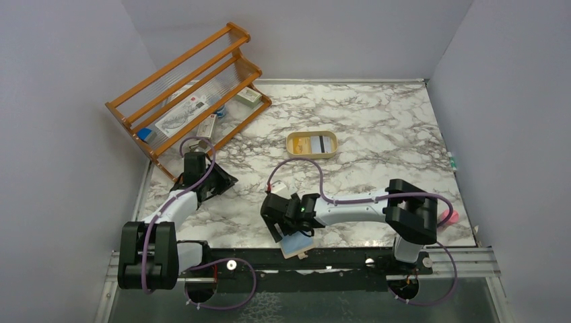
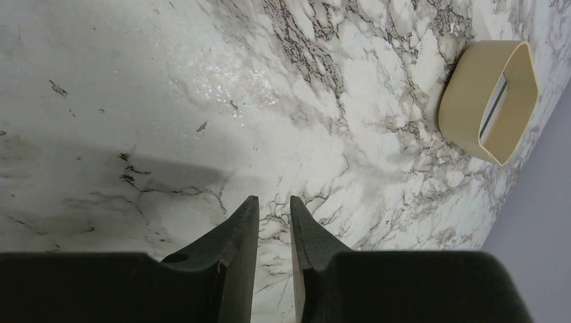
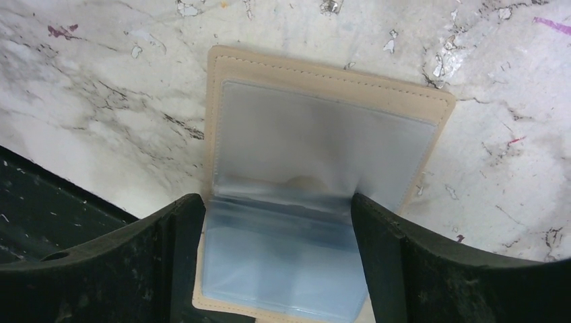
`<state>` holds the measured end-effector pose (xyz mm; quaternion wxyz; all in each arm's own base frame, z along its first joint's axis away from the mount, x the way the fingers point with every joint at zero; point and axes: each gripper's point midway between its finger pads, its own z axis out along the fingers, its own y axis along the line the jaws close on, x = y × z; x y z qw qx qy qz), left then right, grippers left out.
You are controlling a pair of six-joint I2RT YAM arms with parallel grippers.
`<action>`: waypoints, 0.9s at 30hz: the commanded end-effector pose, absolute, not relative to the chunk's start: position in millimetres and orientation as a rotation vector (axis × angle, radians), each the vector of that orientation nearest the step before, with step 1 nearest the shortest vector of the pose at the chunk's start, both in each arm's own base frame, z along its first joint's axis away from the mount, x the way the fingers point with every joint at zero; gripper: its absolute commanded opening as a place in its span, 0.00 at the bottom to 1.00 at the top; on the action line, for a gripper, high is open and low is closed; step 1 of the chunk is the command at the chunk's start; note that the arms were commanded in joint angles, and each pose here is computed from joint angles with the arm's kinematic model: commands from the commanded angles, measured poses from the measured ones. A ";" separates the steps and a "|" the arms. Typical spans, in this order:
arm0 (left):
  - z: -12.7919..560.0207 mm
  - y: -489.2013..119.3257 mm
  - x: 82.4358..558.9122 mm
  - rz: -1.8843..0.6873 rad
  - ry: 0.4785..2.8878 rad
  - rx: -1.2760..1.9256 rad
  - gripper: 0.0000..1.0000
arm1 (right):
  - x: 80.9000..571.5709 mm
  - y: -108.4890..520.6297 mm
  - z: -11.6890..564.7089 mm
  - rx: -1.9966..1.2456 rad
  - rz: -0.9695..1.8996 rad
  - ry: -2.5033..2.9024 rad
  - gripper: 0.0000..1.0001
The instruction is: Take the credit cards out of the card holder
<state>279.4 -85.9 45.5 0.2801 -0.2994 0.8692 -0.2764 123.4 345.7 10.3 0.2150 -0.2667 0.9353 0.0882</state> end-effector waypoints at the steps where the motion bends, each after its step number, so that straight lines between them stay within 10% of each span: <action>1: 48.1 -85.3 275.4 -0.744 2.331 -0.782 0.24 | 136.0 279.2 -55.4 -0.887 -0.113 2.649 0.86; 27: 41.0 -128.0 259.3 -1.087 2.452 -0.622 0.26 | 206.8 330.9 -19.5 -1.594 0.371 2.182 0.90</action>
